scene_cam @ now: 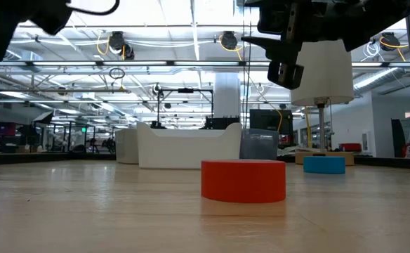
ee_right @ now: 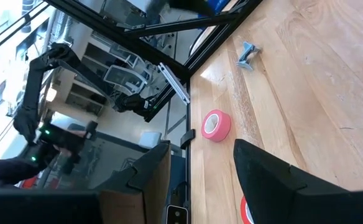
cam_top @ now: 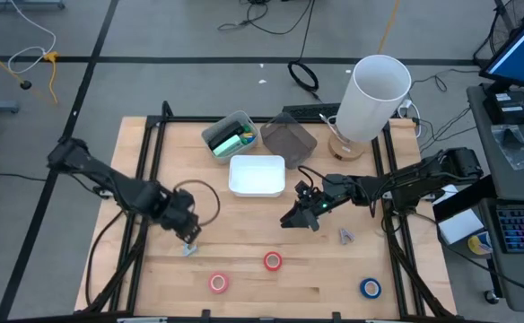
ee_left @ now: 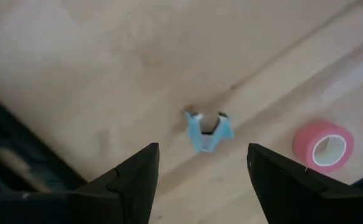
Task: Pick and place Stapler, Stapler remover, tape
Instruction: Put the gray staple remover into the white bin
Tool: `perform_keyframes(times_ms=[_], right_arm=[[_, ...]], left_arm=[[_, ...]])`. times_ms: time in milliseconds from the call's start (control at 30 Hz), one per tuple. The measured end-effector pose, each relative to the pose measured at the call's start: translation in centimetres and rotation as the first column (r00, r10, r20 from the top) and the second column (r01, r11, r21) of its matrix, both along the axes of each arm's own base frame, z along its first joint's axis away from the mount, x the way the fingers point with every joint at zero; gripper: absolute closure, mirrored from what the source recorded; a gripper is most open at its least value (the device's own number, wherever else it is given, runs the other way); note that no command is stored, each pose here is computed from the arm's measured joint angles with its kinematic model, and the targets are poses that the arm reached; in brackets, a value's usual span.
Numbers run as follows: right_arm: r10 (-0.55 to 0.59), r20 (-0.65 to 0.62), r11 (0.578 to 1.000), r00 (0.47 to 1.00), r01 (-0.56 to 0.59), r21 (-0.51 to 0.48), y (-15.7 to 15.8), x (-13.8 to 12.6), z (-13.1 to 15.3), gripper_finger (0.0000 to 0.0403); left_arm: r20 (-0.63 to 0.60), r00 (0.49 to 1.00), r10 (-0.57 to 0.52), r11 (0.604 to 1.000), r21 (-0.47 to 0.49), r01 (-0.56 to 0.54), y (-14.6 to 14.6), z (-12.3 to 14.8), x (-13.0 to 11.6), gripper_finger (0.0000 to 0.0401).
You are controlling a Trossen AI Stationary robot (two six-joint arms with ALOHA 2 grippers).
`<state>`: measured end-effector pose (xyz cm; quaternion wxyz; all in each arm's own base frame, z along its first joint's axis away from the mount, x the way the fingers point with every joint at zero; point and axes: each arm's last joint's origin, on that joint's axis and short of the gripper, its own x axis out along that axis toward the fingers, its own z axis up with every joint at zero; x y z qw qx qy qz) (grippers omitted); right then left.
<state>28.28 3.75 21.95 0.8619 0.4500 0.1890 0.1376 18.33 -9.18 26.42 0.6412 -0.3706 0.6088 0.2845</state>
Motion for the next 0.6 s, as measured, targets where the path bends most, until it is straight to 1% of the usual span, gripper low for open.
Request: perform_keyframes(times_ms=[67, 200, 333, 533, 600], right_arm=[[0.002, 0.000, 1.000, 1.000, -0.002, 0.000, 0.0, 0.0, 0.0, 0.0232], [0.025, 0.000, 1.000, 1.000, -0.025, 0.006, 0.1, 0.0, 0.0, 0.0232], [0.028, -0.001, 1.000, 1.000, -0.028, 0.006, 0.1, 0.0, 0.0, 0.0231], [0.030, 0.004, 1.000, 1.000, -0.030, -0.004, 0.1, 0.0, 0.0, 0.0234], [0.031, 0.006, 0.999, 0.999, -0.031, -0.007, 0.1, 0.0, 0.0, 0.0233]], left_arm=[[-0.006, 1.000, 0.005, 1.000, -0.023, -0.005, -0.7, -1.2, 0.3, 0.0158], [-0.042, 0.998, 0.048, 0.998, -0.043, -0.050, -1.8, -2.9, 0.4, 0.0158], [-0.077, 0.993, 0.091, 0.995, -0.028, -0.093, -2.4, -3.8, 0.1, 0.0158], [-0.119, 0.986, 0.120, 0.993, 0.009, -0.119, -2.9, -5.0, -0.6, 0.0158], [-0.118, 0.986, 0.120, 0.993, 0.006, -0.120, -3.0, -5.6, -0.8, 0.0158]])
